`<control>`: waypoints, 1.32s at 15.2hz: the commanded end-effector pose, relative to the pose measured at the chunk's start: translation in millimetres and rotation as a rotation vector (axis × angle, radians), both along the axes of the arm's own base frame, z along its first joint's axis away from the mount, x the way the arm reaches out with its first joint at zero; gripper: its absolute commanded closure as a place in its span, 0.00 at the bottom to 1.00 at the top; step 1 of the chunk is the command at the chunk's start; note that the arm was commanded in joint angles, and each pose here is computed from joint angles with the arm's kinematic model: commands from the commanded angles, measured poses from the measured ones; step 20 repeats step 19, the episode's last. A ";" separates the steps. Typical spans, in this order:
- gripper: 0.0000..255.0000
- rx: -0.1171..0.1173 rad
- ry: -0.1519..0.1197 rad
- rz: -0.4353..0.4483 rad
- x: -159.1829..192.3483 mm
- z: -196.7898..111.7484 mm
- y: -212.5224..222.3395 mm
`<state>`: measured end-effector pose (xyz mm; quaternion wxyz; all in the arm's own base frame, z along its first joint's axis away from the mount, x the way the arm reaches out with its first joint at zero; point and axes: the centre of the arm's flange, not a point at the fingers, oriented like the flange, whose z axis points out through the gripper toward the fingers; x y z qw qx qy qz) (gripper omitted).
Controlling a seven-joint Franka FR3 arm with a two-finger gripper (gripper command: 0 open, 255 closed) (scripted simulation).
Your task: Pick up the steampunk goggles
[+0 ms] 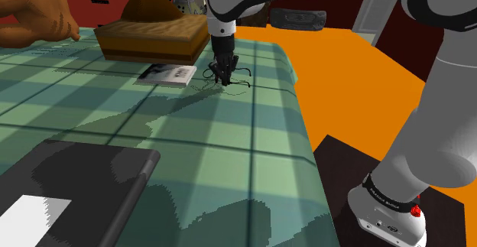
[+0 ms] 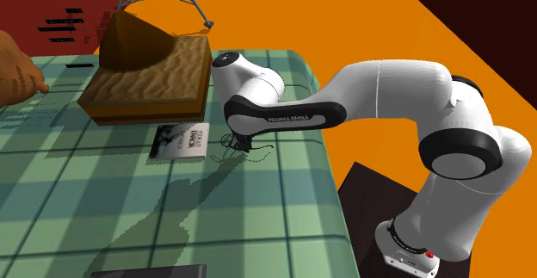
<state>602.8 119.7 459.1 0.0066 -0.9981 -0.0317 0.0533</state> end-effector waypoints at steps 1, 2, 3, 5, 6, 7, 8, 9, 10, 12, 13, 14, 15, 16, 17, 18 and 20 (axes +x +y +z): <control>1.00 0.000 0.002 -0.001 0.0 -0.9 -0.6; 1.00 0.000 0.002 -0.001 -0.5 -1.1 -0.5; 1.00 0.000 0.002 -0.001 -0.5 4.1 -0.6; 1.00 0.000 0.002 -0.001 -0.5 14.7 -0.5; 1.00 0.000 0.002 -0.001 -0.5 20.0 -0.5; 1.00 0.000 0.002 -0.001 -0.5 25.3 -0.5; 1.00 0.000 0.002 -0.001 -0.5 30.5 -0.5; 1.00 0.000 0.002 -0.001 -0.5 35.8 -0.5; 1.00 0.000 0.002 -0.001 -0.5 41.1 -0.5; 1.00 0.000 0.002 -0.001 -0.5 51.7 -0.5; 1.00 0.000 0.002 -0.001 -0.5 56.9 -0.5; 1.00 0.000 0.002 -0.001 -0.5 62.2 -0.5; 1.00 0.000 0.002 -0.001 -0.5 67.5 -0.5; 1.00 0.000 0.002 -0.001 -0.5 72.8 -0.5; 1.00 0.000 0.002 -0.001 -0.5 78.1 -0.5; 1.00 0.000 0.002 -0.001 -0.6 78.8 -0.6; 1.00 0.000 0.002 -0.001 -0.5 78.9 -0.6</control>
